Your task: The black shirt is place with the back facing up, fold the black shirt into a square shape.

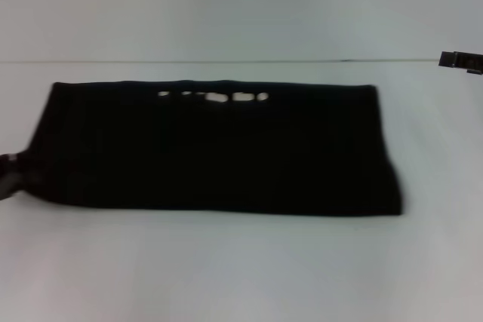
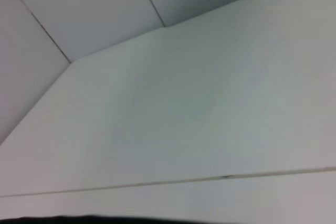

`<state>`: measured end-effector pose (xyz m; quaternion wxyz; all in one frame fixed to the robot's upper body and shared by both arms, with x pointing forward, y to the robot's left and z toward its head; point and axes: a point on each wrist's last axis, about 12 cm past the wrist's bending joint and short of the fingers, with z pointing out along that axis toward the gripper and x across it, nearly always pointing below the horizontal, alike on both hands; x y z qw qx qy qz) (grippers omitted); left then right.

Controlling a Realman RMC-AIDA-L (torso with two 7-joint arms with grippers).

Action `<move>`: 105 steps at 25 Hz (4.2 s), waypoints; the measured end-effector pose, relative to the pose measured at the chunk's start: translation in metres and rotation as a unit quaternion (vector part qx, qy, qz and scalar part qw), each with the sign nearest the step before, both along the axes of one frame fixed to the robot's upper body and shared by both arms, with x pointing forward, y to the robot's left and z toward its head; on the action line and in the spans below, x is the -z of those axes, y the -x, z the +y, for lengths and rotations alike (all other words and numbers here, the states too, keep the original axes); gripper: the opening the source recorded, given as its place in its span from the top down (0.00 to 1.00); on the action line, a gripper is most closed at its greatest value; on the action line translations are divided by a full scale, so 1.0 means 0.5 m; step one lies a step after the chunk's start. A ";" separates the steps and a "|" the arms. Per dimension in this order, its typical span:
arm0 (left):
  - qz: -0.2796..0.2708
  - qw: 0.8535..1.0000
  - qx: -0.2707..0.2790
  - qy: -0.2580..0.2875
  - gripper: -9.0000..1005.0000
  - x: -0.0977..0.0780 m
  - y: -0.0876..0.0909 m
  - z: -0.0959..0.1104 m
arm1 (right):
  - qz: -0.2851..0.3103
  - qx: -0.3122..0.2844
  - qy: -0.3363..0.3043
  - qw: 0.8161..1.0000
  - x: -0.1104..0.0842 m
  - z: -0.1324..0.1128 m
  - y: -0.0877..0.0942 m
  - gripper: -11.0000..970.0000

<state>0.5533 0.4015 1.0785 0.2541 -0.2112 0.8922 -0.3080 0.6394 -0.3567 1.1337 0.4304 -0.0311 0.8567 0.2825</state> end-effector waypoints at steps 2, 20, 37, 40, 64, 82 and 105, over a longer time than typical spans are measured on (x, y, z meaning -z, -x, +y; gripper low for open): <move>-0.003 1.000 -0.017 -0.013 0.94 -0.007 0.014 0.029 | 0.000 0.000 -0.001 1.000 -0.001 0.004 -0.002 0.16; -0.100 0.980 0.136 0.108 0.95 -0.139 -0.082 -0.087 | -0.004 0.014 -0.019 1.000 0.007 -0.004 0.008 0.16; -0.102 0.927 0.326 0.153 0.93 -0.051 -0.121 -0.644 | -0.017 0.058 0.000 0.998 0.001 -0.124 0.076 0.16; -0.113 0.933 0.300 0.163 0.92 -0.027 -0.110 -0.628 | -0.019 0.057 0.005 0.998 0.000 -0.129 0.080 0.16; -0.219 0.968 0.122 0.029 0.05 -0.023 -0.167 -0.344 | 0.088 -0.082 -0.021 0.992 0.008 0.051 0.019 0.17; -0.196 0.962 0.143 -0.125 0.05 0.009 -0.205 -0.439 | 0.085 -0.091 -0.013 0.992 0.011 0.110 -0.005 0.17; -0.185 0.957 0.176 -0.138 0.15 0.023 -0.194 -0.474 | 0.077 -0.084 -0.004 0.993 0.012 0.101 -0.006 0.18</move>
